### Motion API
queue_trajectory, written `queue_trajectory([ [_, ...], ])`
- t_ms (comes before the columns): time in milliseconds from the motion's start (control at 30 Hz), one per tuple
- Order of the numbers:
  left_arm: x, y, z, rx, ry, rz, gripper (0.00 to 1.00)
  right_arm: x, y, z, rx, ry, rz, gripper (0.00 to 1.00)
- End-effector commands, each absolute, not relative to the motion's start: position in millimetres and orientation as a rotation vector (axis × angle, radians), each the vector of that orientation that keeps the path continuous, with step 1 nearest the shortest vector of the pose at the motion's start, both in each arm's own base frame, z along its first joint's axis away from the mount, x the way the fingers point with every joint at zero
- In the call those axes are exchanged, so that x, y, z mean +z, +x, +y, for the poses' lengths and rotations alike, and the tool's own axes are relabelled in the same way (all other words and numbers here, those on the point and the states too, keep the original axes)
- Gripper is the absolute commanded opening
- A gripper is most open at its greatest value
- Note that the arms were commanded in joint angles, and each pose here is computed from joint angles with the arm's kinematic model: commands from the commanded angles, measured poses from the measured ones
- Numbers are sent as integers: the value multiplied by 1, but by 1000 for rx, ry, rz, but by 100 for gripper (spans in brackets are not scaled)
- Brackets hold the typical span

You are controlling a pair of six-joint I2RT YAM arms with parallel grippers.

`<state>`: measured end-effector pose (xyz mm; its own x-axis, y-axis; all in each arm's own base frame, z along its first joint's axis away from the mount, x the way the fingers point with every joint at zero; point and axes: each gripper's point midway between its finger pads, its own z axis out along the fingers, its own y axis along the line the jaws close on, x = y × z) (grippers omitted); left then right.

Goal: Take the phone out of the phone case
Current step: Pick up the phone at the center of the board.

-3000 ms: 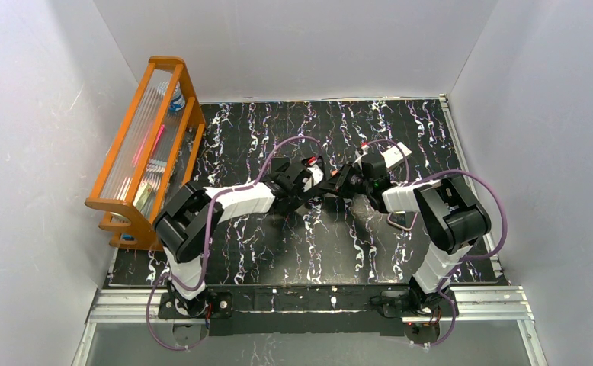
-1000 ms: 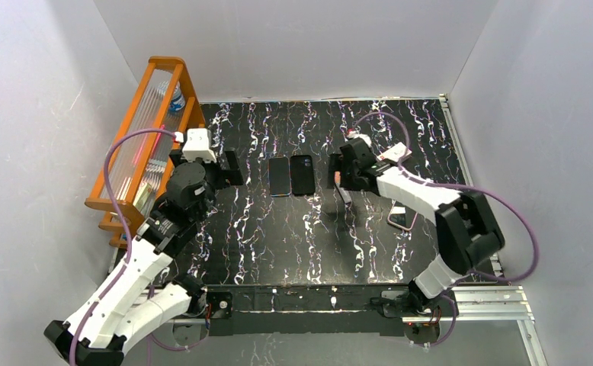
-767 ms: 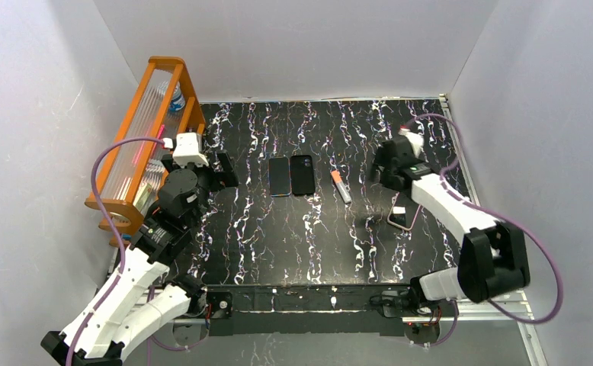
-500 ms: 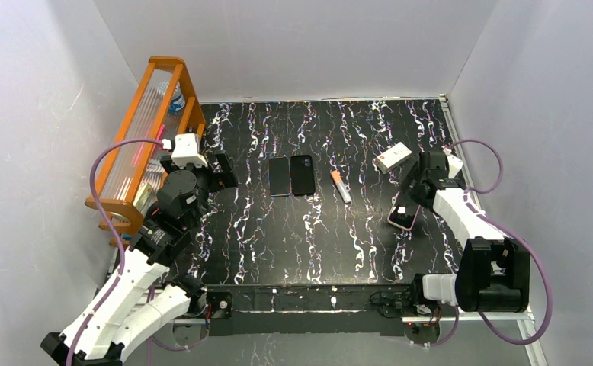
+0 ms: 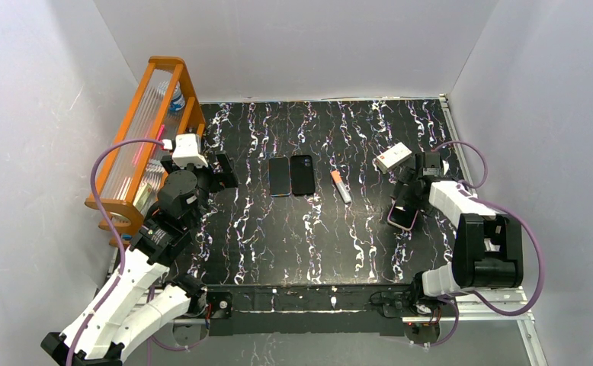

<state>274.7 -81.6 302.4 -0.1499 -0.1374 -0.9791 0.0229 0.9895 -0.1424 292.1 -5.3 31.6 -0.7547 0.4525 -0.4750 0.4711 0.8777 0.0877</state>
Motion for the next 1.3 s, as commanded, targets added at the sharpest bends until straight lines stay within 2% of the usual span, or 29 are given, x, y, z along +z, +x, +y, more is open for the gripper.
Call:
queue_trajectory([
  [0,306,277,-80,-140,-106,1694,98,47,314,3,27,586,2530,99],
  [133,306,277,-78,-134,-112,1691,98,41,313,9,67,565,2566,99],
  [367,308,276,-76,-128,-118,1685,98,26,304,-3,-51,583,2639,99],
  [567,307,275,-77,-130,-111,1686,98,15,299,1,-29,583,2681,88],
  [900,300,277,-91,-193,-69,1708,98,19,300,19,128,583,2639,53],
  [1100,284,279,-114,-276,-3,1776,98,33,301,42,317,545,2564,26],
  [1267,261,278,-140,-396,30,1880,98,53,303,62,452,455,2457,12],
])
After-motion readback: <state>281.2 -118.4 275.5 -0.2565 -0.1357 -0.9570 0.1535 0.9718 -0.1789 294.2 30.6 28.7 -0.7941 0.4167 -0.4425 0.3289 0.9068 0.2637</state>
